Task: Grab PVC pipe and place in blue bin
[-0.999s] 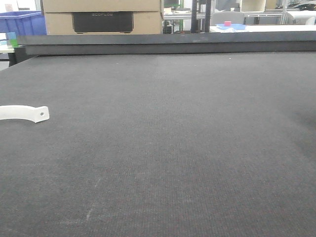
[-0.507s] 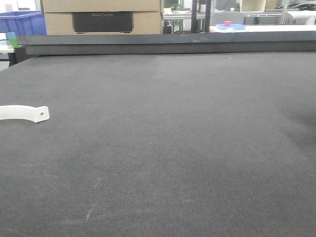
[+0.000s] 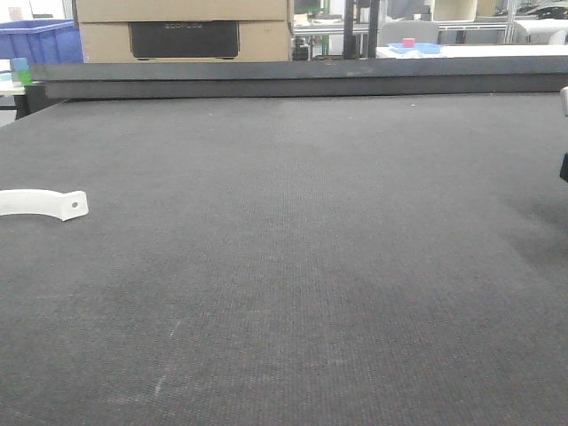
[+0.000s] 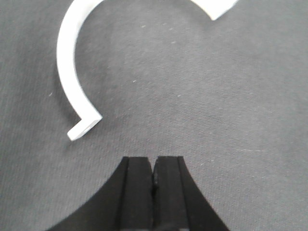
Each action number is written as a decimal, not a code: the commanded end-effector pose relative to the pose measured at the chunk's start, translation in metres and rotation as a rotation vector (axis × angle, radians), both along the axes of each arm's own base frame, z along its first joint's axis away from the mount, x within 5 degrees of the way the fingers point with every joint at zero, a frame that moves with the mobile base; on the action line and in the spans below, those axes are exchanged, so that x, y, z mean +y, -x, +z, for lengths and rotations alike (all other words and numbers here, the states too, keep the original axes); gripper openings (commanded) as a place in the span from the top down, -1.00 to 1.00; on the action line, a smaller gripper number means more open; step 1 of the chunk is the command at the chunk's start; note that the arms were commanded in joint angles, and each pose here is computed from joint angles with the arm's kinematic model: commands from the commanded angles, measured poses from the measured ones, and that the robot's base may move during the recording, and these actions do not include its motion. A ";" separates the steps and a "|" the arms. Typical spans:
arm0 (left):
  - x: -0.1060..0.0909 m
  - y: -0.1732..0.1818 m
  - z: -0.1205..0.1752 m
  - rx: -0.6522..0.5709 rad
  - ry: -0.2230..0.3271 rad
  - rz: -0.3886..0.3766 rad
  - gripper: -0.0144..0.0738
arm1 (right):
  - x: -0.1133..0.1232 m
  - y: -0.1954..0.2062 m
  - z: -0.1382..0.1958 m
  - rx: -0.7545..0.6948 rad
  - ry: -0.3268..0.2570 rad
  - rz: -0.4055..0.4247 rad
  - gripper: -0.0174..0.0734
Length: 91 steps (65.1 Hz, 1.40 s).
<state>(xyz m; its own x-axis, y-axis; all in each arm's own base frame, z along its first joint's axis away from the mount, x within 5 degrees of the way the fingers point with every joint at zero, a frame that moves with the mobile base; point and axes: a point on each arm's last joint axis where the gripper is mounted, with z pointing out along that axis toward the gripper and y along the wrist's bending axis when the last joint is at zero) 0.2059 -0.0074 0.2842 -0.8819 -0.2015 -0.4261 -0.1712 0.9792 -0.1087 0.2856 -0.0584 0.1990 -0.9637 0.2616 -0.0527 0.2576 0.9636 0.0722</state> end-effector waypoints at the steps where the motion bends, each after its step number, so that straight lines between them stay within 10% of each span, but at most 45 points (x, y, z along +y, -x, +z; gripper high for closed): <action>1: 0.008 -0.003 0.003 0.035 -0.003 0.048 0.92 | -0.002 0.000 0.002 0.017 0.005 0.009 0.99; 31: 0.056 -0.080 -0.012 0.239 -0.108 -0.034 0.90 | 0.004 0.005 0.061 -0.048 -0.027 0.006 0.99; 55: 0.066 -0.133 -0.070 0.381 -0.110 -0.076 0.00 | 0.004 0.006 0.064 -0.064 -0.022 0.012 0.99; 76: 0.067 -0.141 -0.098 0.440 -0.098 -0.083 0.22 | 0.004 0.004 0.064 -0.090 -0.015 0.009 0.99; 91: 0.067 -0.142 -0.103 0.454 -0.095 -0.084 0.87 | 0.003 0.002 0.064 -0.107 -0.010 0.008 0.99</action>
<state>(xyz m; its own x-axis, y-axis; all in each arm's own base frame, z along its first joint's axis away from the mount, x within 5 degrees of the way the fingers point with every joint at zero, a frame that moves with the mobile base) 0.3459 0.0556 0.1934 -0.9946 -0.1025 -0.0188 -0.1031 0.9941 0.0335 0.2829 -0.0541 0.2581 -0.9579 0.2599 -0.1219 0.2466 0.9624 0.1138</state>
